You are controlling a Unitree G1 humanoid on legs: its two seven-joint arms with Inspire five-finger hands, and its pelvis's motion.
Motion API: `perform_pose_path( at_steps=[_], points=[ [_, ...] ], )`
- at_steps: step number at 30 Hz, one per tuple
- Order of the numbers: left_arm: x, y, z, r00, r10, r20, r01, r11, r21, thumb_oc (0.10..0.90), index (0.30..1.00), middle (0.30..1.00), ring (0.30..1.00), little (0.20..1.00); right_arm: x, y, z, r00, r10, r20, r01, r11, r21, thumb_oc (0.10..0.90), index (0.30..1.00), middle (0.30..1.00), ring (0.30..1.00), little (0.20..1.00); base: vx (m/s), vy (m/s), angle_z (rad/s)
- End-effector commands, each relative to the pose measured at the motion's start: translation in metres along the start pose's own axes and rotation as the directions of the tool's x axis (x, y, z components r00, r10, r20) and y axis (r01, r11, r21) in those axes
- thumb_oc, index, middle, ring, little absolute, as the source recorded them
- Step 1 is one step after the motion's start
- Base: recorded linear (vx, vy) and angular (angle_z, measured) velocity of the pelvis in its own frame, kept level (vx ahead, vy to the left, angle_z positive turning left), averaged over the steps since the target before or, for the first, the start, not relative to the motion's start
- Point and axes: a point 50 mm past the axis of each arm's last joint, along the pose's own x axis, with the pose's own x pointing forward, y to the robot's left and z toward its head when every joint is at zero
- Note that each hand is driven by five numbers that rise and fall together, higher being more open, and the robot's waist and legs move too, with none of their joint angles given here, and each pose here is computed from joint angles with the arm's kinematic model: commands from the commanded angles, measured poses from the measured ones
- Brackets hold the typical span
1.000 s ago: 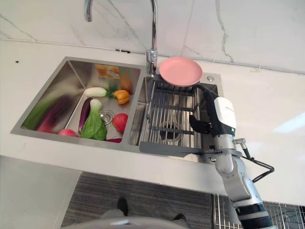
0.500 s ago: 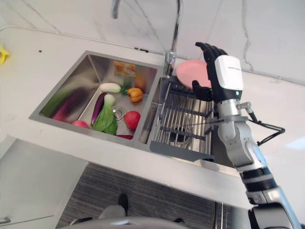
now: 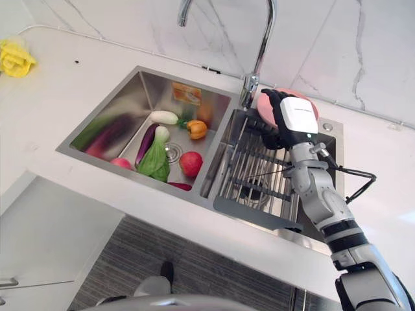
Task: Place the dishes in the dishwasher.
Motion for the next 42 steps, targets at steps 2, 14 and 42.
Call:
perform_pose_path(
  at_steps=[2, 14, 42],
  points=[
    [0.0, -0.007, -0.005, 0.999, -0.019, -0.029, 0.021, 0.996, 0.09, 0.8, 0.9, 0.9, 0.9, 0.9, 0.027, -0.036, 0.006, 0.984, -0.177, 0.03, 0.178, 0.984, -0.011, 0.8, 0.9, 0.9, 0.9, 0.9, 0.0, 0.0, 0.0],
    [-0.001, -0.009, -0.004, 0.999, -0.028, -0.027, 0.031, 0.993, 0.11, 0.8, 0.9, 0.9, 0.9, 0.9, 0.03, -0.011, -0.013, 0.992, -0.085, -0.095, 0.082, 0.996, -0.035, 0.8, 0.9, 0.9, 0.9, 0.9, 0.0, 0.0, 0.0],
    [0.0, -0.013, 0.003, 1.0, -0.022, -0.004, 0.023, 0.994, 0.107, 0.8, 0.9, 0.9, 0.9, 0.9, 0.03, -0.051, 0.016, 0.951, -0.302, 0.069, 0.307, 0.949, -0.067, 0.4, 0.3, 0.3, 0.3, 0.3, 0.0, 0.003, 0.0]
  ],
)
